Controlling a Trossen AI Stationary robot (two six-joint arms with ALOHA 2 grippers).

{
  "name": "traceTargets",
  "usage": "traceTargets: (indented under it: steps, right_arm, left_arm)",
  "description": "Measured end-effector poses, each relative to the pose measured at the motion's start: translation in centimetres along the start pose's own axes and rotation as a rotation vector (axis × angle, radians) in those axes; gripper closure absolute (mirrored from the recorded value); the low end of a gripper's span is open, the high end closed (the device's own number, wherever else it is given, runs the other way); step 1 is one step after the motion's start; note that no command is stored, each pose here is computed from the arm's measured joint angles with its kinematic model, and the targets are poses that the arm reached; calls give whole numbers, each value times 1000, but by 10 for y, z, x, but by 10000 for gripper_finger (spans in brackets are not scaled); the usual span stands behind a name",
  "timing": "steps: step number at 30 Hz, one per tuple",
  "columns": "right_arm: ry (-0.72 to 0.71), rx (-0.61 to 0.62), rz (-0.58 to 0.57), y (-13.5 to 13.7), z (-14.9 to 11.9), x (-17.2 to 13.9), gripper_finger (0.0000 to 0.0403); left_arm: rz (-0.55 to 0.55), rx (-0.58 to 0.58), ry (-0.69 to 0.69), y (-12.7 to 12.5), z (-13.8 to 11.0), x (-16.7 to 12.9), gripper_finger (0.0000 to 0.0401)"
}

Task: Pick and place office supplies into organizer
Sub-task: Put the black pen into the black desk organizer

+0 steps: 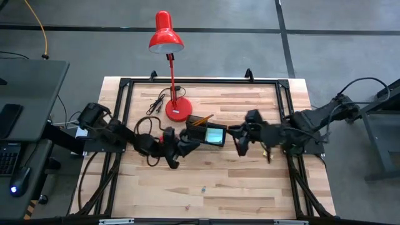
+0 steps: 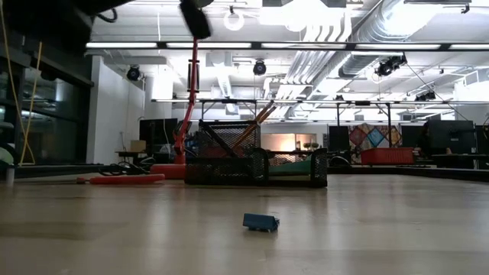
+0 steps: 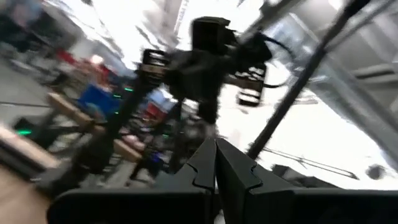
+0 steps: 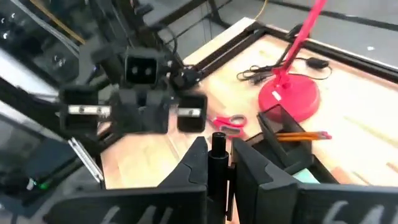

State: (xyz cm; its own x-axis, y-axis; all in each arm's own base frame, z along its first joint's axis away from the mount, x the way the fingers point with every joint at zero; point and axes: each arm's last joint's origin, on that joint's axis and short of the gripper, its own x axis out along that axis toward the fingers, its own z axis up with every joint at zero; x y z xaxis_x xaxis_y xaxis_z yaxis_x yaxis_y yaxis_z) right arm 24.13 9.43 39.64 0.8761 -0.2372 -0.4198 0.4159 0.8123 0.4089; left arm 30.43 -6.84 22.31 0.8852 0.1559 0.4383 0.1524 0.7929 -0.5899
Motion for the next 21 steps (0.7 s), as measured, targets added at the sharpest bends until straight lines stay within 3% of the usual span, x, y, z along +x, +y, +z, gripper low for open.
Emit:
traceTargets:
  steps: [2,6,12,17,21]
  right_arm:
    - [8,1,72,6,3,14,394]
    - [-104,48,301,16,2,44,394]
    - [-184,187,226,-31,-19,73,394]
    - [-323,330,277,-70,-29,107,394]
    - [-393,290,235,-79,-36,129,394]
  left_arm:
    - [32,9,-22,0,7,-6,401]
    - [68,17,-56,0,24,-23,400]
    - [29,90,-111,-5,65,-62,400]
    - [32,102,-186,-7,93,-90,400]
    - [0,90,-206,-8,104,-105,400]
